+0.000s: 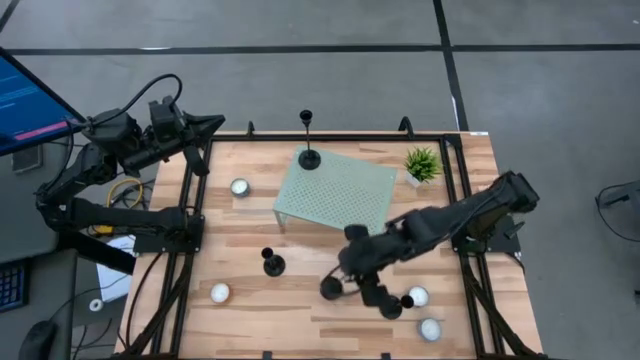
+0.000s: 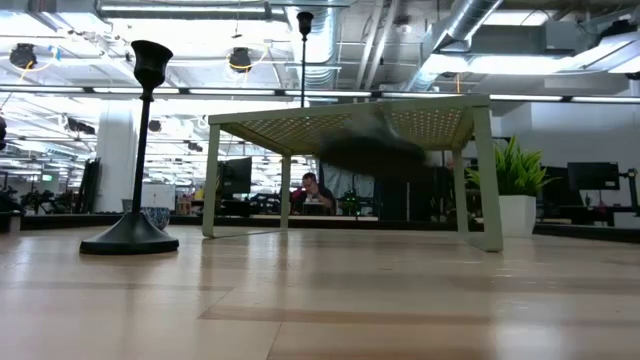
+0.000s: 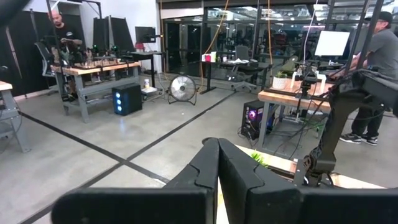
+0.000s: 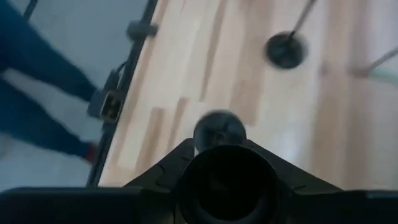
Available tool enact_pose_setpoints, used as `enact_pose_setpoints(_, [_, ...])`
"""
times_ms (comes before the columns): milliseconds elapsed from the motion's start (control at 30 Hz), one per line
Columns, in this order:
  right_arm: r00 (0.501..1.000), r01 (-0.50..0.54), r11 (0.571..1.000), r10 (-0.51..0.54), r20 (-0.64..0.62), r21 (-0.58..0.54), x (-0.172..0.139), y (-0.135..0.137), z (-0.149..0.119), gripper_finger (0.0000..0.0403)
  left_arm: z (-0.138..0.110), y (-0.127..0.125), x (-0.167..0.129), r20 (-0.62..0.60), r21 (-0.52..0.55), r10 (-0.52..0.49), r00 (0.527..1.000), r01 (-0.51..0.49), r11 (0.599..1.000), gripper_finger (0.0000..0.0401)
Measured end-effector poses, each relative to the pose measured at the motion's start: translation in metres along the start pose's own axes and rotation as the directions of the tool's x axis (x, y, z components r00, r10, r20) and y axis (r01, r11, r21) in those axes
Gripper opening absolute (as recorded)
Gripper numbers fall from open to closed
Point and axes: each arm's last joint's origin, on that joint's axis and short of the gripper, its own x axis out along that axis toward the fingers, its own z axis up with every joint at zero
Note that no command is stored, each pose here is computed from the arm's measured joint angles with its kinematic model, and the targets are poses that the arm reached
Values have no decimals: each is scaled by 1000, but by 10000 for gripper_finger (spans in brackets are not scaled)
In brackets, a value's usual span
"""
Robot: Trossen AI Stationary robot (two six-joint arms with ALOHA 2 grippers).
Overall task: Pick & Place candle stick holders
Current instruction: Put the black candle holder on the shelf
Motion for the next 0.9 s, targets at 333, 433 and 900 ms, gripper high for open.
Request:
enact_pose_setpoints(333, [953, 170, 980, -191, 236, 106, -92, -48, 19, 114, 0, 0, 0, 0, 0, 0, 1000, 0, 1000, 10])
enact_pose_setpoints(433, [941, 239, 962, -264, 214, 134, -105, -63, 18, 124, 0, 0, 0, 0, 0, 0, 1000, 0, 1000, 10])
enact_pose_setpoints(900, [910, 389, 907, -405, 85, 163, -117, -117, 8, 128, 0, 0, 0, 0, 29, 0, 1000, 0, 1000, 10])
